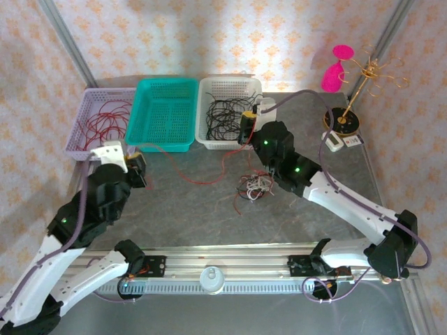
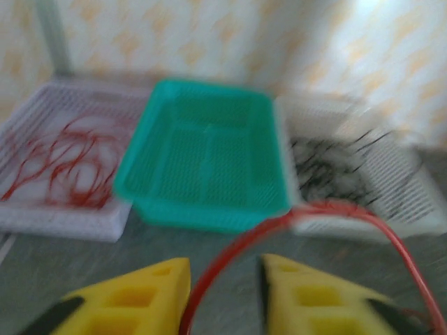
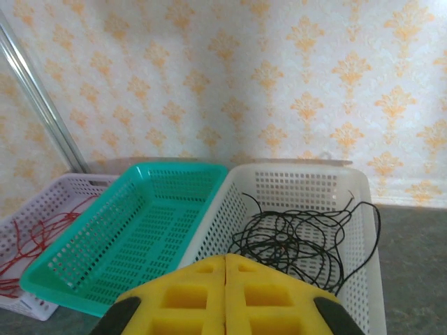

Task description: Untangle the cables

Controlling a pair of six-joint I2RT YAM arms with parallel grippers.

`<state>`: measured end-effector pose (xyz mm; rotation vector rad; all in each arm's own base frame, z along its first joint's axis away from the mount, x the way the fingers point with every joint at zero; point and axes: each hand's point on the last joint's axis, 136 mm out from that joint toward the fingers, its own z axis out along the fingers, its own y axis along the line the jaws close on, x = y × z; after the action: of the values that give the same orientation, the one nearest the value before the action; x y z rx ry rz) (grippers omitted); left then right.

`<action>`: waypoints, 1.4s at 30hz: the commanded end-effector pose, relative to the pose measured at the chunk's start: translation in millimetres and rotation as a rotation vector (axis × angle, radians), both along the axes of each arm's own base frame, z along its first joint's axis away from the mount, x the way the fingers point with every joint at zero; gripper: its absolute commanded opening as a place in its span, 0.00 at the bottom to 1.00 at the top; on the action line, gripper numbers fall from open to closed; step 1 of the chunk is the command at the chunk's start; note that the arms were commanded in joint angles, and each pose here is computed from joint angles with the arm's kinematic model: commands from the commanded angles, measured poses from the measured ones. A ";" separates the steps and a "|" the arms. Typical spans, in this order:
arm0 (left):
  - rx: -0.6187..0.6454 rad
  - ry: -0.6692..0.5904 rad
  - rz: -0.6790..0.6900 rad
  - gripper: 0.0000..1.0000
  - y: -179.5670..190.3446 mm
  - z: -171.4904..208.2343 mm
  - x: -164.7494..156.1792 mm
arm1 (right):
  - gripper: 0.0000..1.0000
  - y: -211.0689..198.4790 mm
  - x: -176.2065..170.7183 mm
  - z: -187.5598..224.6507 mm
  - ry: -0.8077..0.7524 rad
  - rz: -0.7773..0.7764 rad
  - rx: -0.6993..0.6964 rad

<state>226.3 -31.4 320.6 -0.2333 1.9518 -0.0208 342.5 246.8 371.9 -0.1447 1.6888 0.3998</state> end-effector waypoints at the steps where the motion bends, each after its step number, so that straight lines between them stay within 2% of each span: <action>1: 0.021 0.069 0.121 0.50 13.7 -21.5 0.7 | 0.00 8.7 -1.1 -16.1 0.049 0.052 -0.042; 4: -0.037 0.066 0.002 0.69 -14.0 -29.6 11.3 | 0.00 17.3 -1.4 -24.7 0.067 0.091 -0.056; 5: -0.072 0.067 -0.078 0.76 -30.6 -31.3 14.2 | 0.00 19.6 -1.1 -26.4 0.080 0.100 -0.067; 6: -0.106 0.055 -0.150 0.89 -45.5 -29.2 16.6 | 0.00 20.8 -0.8 -26.9 0.088 0.104 -0.075; 7: -0.145 0.042 -0.245 0.95 -64.8 -26.4 18.0 | 0.00 21.0 -0.7 -26.8 0.094 0.104 -0.082; 11: -0.307 -0.048 -0.670 0.93 -145.1 -3.8 8.9 | 0.00 23.3 -0.4 -24.3 0.105 0.111 -0.083; 15: -0.366 -0.143 -0.941 0.90 -193.0 17.3 2.5 | 0.00 28.5 -0.6 -25.2 0.120 0.132 -0.074; 22: -0.403 -0.194 -1.179 0.91 -240.1 29.2 -6.1 | 0.00 29.9 -0.9 -25.5 0.145 0.135 -0.071; 27: -0.390 -0.158 -1.219 0.89 -259.0 13.3 -5.9 | 0.00 28.7 -1.5 -22.3 0.144 0.132 -0.064; 30: -0.380 -0.151 -1.179 0.83 -262.8 6.4 6.7 | 0.00 30.4 -2.2 -21.8 0.149 0.141 -0.057; 35: -0.352 -0.151 -1.101 0.68 -267.5 1.8 32.2 | 0.00 30.3 -5.6 -18.3 0.151 0.152 -0.033; 36: -0.360 -0.150 -1.104 0.61 -269.9 1.9 33.9 | 0.00 30.1 -6.3 -18.2 0.151 0.153 -0.030; 37: -0.370 -0.153 -1.098 0.51 -271.3 3.6 36.5 | 0.00 29.4 -6.7 -17.7 0.150 0.152 -0.026; 41: -0.374 -0.206 -1.026 0.00 -263.9 23.3 36.1 | 0.00 20.5 -5.3 -23.3 0.149 0.105 -0.012; 42: -0.368 -0.220 -1.017 0.00 -262.3 31.0 31.2 | 0.00 16.9 -4.2 -25.2 0.147 0.082 0.008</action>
<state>261.3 -299.9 290.4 0.5806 1.8112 -1.0446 338.2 277.8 334.8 -0.2798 1.8695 0.4770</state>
